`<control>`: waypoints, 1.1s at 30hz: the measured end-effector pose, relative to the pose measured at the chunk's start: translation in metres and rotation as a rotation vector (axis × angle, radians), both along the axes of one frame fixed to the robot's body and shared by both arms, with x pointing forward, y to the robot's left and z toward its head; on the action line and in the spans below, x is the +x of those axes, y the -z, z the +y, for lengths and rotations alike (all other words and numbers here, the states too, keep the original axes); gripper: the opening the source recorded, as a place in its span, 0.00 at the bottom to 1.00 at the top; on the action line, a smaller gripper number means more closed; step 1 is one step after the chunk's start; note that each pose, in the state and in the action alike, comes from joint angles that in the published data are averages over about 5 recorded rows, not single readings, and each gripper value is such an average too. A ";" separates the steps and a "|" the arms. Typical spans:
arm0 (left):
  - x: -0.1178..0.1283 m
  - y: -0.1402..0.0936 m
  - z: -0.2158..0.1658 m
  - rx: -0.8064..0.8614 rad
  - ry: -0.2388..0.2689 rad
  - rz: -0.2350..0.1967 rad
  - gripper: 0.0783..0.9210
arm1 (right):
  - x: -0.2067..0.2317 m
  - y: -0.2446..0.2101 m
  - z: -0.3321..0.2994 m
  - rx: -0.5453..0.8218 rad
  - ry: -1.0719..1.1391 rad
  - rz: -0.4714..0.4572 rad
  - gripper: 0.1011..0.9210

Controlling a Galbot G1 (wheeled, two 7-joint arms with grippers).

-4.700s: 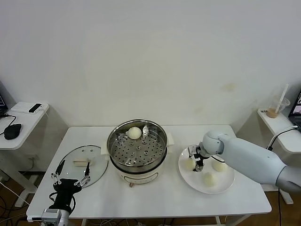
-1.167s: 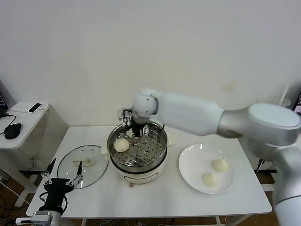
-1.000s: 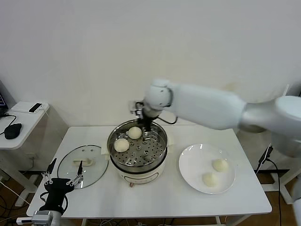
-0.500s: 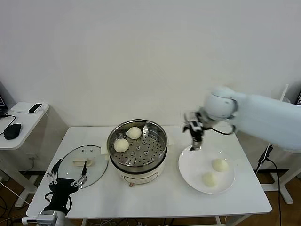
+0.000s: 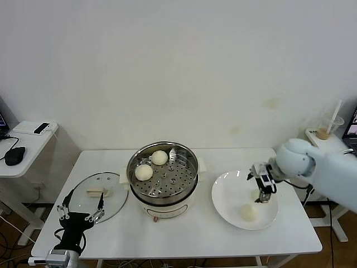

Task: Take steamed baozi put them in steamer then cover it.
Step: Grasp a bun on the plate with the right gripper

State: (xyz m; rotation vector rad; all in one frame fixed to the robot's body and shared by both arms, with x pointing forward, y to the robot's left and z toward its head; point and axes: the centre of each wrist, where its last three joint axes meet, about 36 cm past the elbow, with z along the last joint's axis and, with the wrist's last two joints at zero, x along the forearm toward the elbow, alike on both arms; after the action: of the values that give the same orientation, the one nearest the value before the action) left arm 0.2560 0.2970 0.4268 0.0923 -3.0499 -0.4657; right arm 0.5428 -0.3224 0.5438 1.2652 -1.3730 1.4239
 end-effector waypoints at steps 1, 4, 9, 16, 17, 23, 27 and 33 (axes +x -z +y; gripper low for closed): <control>0.000 0.001 0.000 0.000 -0.001 0.002 0.88 | -0.002 0.005 -0.002 -0.001 0.002 0.006 0.88; -0.001 0.002 0.001 0.001 -0.005 0.006 0.88 | -0.005 0.019 -0.006 -0.005 0.008 0.024 0.88; -0.001 0.002 0.002 0.003 -0.008 0.007 0.88 | -0.008 0.041 -0.010 -0.004 0.020 0.049 0.88; 0.000 0.002 0.004 0.009 -0.011 0.005 0.88 | -0.004 0.065 -0.011 0.000 0.030 0.062 0.88; 0.000 0.002 0.004 0.009 -0.012 0.006 0.88 | -0.003 0.068 -0.011 0.000 0.031 0.063 0.88; 0.000 0.004 0.005 0.007 -0.014 0.010 0.88 | 0.002 0.086 -0.007 0.001 0.037 0.075 0.88; 0.001 0.006 0.005 0.006 -0.015 0.012 0.88 | 0.004 0.094 -0.003 0.001 0.041 0.082 0.88; 0.003 0.006 0.005 0.005 -0.012 0.007 0.88 | 0.009 0.098 0.002 0.002 0.045 0.078 0.83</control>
State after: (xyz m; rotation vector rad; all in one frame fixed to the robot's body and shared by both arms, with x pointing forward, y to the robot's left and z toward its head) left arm 0.2592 0.3015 0.4212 0.1093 -3.0394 -0.4711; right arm 0.5522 -0.3207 0.4455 1.2701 -1.3428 1.3284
